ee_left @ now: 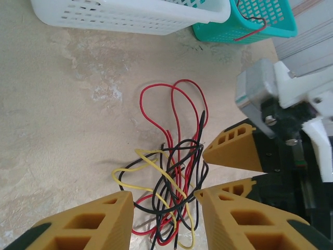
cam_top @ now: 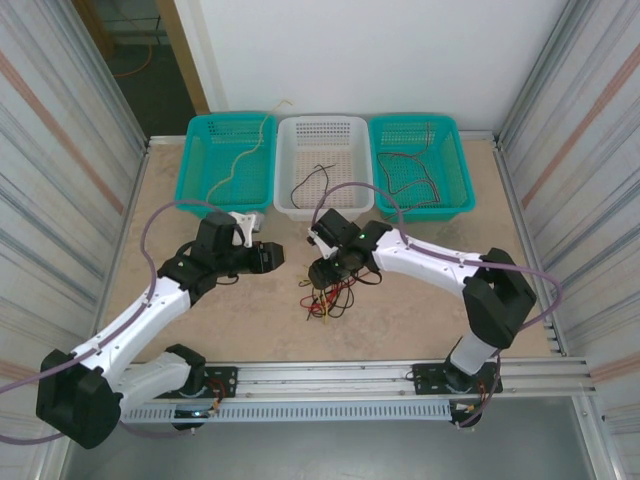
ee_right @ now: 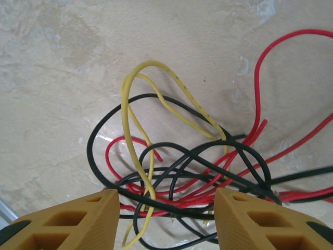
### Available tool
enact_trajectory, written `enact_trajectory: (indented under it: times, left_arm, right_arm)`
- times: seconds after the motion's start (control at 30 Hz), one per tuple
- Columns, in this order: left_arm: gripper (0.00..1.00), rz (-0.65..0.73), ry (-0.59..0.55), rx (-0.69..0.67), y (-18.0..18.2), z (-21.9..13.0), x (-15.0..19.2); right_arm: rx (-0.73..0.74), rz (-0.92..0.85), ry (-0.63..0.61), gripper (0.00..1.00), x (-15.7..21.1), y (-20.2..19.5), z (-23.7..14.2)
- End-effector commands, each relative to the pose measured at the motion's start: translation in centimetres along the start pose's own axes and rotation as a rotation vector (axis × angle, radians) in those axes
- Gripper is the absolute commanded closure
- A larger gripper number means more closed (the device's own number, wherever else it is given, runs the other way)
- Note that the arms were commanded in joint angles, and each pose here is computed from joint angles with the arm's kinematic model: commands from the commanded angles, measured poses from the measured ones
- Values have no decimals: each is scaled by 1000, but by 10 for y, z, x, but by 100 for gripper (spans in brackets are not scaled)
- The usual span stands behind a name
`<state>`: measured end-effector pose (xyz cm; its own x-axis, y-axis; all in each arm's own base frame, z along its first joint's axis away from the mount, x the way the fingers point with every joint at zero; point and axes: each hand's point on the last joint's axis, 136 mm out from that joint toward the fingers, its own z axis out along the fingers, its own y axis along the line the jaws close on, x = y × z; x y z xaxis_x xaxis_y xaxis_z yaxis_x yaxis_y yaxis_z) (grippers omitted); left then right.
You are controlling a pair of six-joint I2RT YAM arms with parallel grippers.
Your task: Untangle the cables
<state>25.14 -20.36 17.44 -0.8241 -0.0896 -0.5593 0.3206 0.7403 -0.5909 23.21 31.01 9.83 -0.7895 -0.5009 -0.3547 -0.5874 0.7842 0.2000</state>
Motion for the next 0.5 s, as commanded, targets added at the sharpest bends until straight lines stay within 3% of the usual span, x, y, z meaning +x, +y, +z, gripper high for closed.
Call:
enact_trajectory:
  times: [0.0, 0.2, 0.3, 0.47]
  left_arm:
    - [60, -7, 9, 38, -6, 3, 3]
    - [60, -5, 1, 41, -8, 3, 1]
    - [60, -3, 1, 38, -7, 4, 2]
    - [60, -3, 2, 38, -6, 4, 3]
  right_arm:
    - [66, -69, 40, 50, 1, -9, 4]
    - [62, -78, 51, 61, 0, -8, 11]
    - [47, -81, 51, 46, 1, -4, 11]
    - [14, -85, 61, 44, 5, 2, 12]
